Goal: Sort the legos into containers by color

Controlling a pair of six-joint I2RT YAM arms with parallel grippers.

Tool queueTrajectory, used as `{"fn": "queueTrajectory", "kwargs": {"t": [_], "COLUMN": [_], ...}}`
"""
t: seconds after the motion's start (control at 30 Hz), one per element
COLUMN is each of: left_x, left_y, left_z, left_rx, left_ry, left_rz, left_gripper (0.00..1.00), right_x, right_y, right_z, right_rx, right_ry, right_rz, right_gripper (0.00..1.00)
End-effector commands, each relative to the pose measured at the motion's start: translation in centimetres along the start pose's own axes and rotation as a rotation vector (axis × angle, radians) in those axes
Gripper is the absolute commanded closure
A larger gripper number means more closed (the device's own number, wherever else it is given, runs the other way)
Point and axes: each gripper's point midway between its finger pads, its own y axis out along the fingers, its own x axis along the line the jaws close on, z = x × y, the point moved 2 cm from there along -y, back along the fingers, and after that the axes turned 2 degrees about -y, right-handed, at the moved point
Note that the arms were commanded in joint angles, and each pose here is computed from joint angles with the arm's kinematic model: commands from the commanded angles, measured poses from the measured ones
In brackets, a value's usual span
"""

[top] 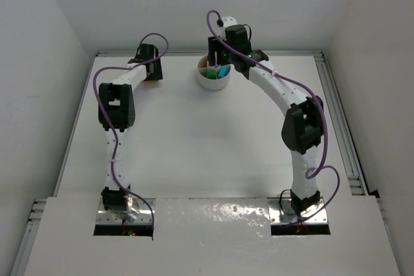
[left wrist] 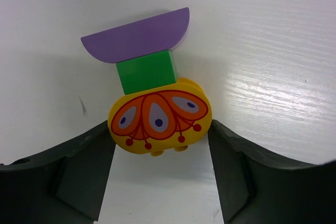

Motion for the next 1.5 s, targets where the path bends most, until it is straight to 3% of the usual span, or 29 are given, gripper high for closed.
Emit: {"fn": "queueTrajectory", "kwargs": {"t": [0.0,0.23,0.33,0.4,0.43,0.47,0.5,0.9,1.13,1.37,1.47], "left_x": [0.6,0.7,0.9,0.7,0.7,0.5,0.3,0.5,0.3,0.3,0.2], "left_y": [0.7,1.3,1.4,1.3,1.2,1.2,1.1,2.5,1.6,0.6,-0.9], "left_z": [0.0,0.0,-0.2,0.0,-0.2,-0.2,-0.6,-1.0,-0.1,-0.7,-1.9], "left_rx": [-0.003,-0.011,-0.016,-0.009,-0.014,-0.014,-0.027,-0.052,-0.013,-0.021,-0.046], "left_ry": [-0.022,-0.002,0.004,0.008,0.007,0.008,0.007,-0.024,-0.024,0.009,0.035], "left_rz": [-0.033,-0.051,-0.062,-0.05,-0.042,-0.03,-0.025,-0.065,-0.035,-0.015,0.018], "left_gripper": [0.33,0.46,0.47,0.37,0.16,0.03,0.0,0.01,0.41,0.96,1.0], "right_x": [0.5,0.4,0.4,0.3,0.3,0.4,0.3,0.3,0.3,0.6,0.9], "right_y": [-1.8,-1.8,-2.0,-2.1,-2.1,-2.1,-2.0,-2.1,-2.1,-2.1,-2.6], "right_z": [-3.5,-2.9,-2.8,-2.9,-2.8,-2.8,-2.7,-2.5,-2.8,-2.8,-2.7], "right_rx": [-0.086,-0.063,-0.058,-0.059,-0.058,-0.058,-0.056,-0.031,-0.04,-0.04,-0.027], "right_ry": [-0.017,-0.028,-0.033,-0.033,-0.033,-0.035,-0.035,-0.045,-0.051,-0.054,-0.065], "right_rz": [-0.001,0.001,0.003,0.004,0.005,0.003,0.005,0.011,0.012,-0.004,-0.033], "right_gripper": [0.35,0.35,0.35,0.35,0.35,0.35,0.35,0.35,0.35,0.35,0.32]}}
